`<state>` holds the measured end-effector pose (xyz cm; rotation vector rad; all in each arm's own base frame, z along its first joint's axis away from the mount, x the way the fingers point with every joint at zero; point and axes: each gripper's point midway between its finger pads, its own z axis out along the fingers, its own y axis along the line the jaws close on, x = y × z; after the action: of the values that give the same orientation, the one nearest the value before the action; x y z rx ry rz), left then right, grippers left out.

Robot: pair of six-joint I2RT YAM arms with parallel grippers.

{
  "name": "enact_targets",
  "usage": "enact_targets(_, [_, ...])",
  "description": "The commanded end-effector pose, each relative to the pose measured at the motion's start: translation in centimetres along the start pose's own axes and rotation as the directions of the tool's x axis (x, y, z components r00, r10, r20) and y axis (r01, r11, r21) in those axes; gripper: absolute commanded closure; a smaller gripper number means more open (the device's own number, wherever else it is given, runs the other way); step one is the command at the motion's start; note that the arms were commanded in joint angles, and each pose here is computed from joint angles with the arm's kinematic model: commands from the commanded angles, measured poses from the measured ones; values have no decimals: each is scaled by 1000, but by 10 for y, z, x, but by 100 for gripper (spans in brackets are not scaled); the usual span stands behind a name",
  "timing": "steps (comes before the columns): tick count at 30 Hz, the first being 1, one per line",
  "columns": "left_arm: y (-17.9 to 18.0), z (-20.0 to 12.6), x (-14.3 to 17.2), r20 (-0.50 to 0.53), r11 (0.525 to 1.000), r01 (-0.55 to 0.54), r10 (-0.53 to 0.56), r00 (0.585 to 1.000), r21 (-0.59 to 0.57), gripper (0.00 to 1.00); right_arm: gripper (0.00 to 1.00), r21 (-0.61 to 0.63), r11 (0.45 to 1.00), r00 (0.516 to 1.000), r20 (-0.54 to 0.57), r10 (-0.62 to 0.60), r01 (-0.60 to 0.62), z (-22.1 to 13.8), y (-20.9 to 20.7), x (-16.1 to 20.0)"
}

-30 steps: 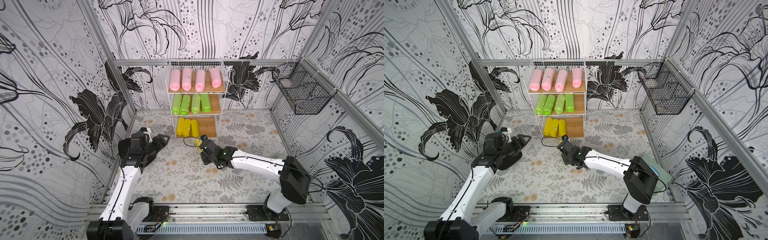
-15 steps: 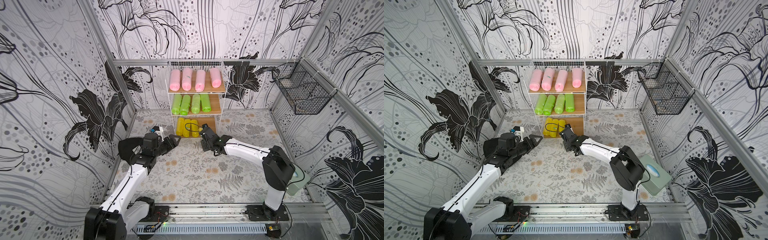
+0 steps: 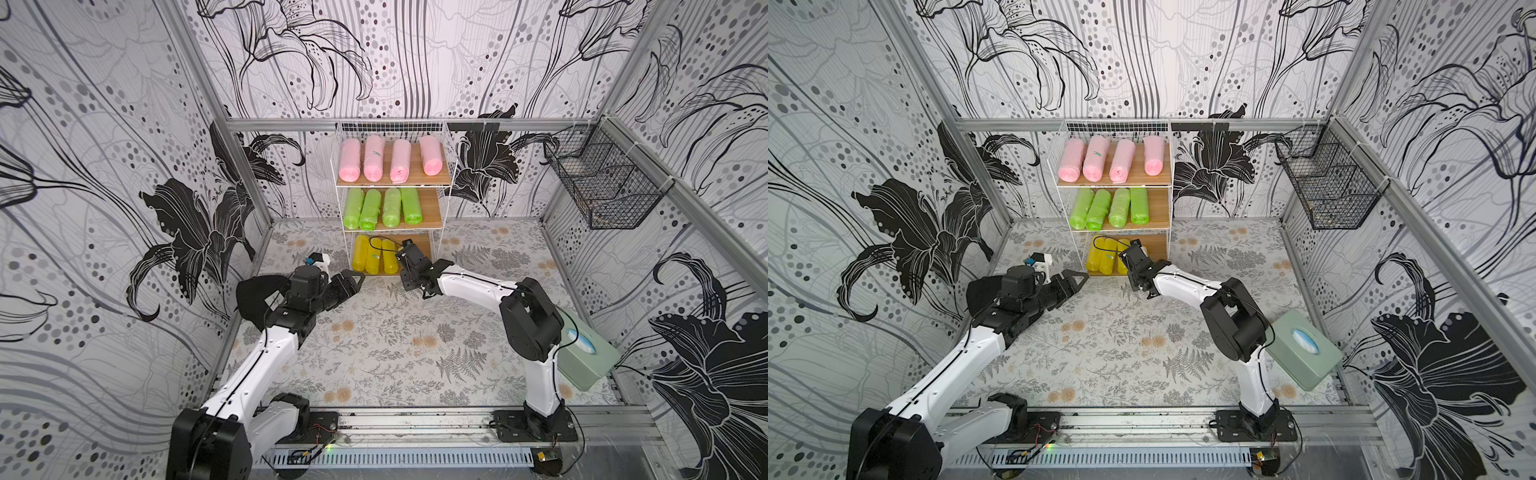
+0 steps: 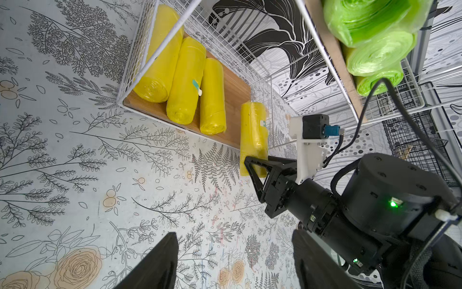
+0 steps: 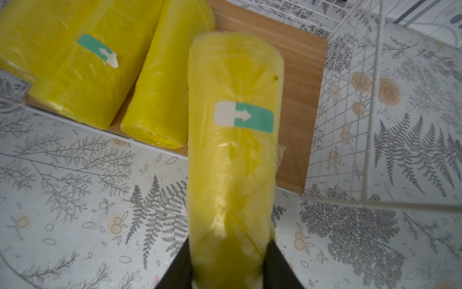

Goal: Sort the rolls of trash bags by color and place them on the shelf
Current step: Place the roll of trash bags on the shelf.

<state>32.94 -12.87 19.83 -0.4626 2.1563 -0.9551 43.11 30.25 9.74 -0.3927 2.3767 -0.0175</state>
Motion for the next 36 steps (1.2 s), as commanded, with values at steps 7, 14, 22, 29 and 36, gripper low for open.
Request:
enact_targets(7, [-5,0,-5,19,1000,-27,27,999,2,26,61,36,999,999,29,14,-15,27,0,-20])
enact_targets(14, [-5,0,-3,11,1000,-30,30,999,-3,25,60,76,997,999,41,21,-24,43,-3,-29])
enact_targets(22, [-8,1,-2,3,999,-37,37,999,-4,26,55,98,994,998,43,40,-44,58,-5,-36])
enact_targets(29, [-9,2,-1,-3,999,-42,42,999,-6,25,48,90,994,997,36,62,-65,71,-4,-37])
enact_targets(36, [-6,1,1,-8,999,-45,45,999,-17,25,37,74,994,996,47,80,-83,70,-2,-40])
